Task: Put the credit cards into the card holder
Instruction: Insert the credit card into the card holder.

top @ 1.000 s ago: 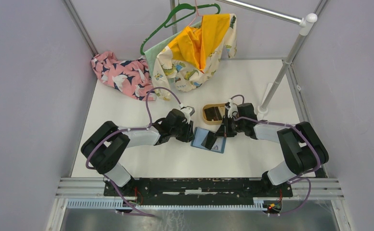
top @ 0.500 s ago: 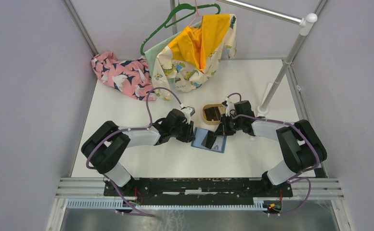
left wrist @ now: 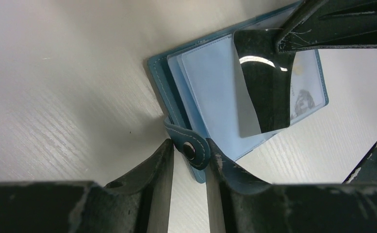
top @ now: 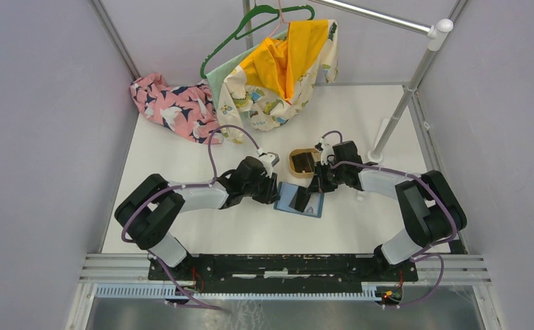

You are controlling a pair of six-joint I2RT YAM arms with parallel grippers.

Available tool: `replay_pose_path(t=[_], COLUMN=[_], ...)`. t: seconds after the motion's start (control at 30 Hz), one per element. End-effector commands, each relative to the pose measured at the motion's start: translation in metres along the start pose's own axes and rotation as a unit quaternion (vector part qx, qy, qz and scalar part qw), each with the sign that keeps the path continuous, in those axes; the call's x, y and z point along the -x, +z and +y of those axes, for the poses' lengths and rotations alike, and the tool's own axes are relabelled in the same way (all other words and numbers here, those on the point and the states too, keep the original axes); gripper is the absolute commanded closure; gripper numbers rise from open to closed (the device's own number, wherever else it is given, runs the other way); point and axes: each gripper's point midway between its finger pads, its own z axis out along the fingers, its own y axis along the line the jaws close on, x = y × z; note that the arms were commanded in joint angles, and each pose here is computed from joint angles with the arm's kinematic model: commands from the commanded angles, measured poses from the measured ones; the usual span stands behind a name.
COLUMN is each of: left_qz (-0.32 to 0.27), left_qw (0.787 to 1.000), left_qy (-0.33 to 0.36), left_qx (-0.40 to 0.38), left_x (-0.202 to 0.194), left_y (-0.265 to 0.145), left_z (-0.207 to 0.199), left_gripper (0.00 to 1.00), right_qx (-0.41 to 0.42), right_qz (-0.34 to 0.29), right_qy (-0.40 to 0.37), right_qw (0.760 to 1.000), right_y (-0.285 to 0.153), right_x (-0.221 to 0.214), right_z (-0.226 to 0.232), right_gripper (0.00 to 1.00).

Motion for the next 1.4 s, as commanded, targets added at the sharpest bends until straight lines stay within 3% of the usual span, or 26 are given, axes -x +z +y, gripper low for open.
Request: replay_pose_path(t=[0.0,0.73,1.37], left_qz=[-0.052,-0.079,-0.060], left_qw=[0.997,0.994,0.996], left_qy=[0.011,0.027,0.020], left_qx=[-0.048,-0.070,-0.056], left_x=[0.025,0.022,0.009], left_y=[-0.010,-0.020,-0.011], left_z=[-0.026,-0.033,-0.025], left_gripper=[0.63,0.57,0.57], right_qx=[-0.084,-0.118,-0.096], right_qz=[0.028,0.087,0.097], right_qy=[-0.011,-0.040,-0.084], right_qw=[0.996,0.988,0.987], right_y=[-0.006,-0.005,-0.001], right_x=[-0.010,-0.007,-0.008], right_z=[-0.031,-0.026,-0.007], right_gripper=[1.00,0.99,1.00])
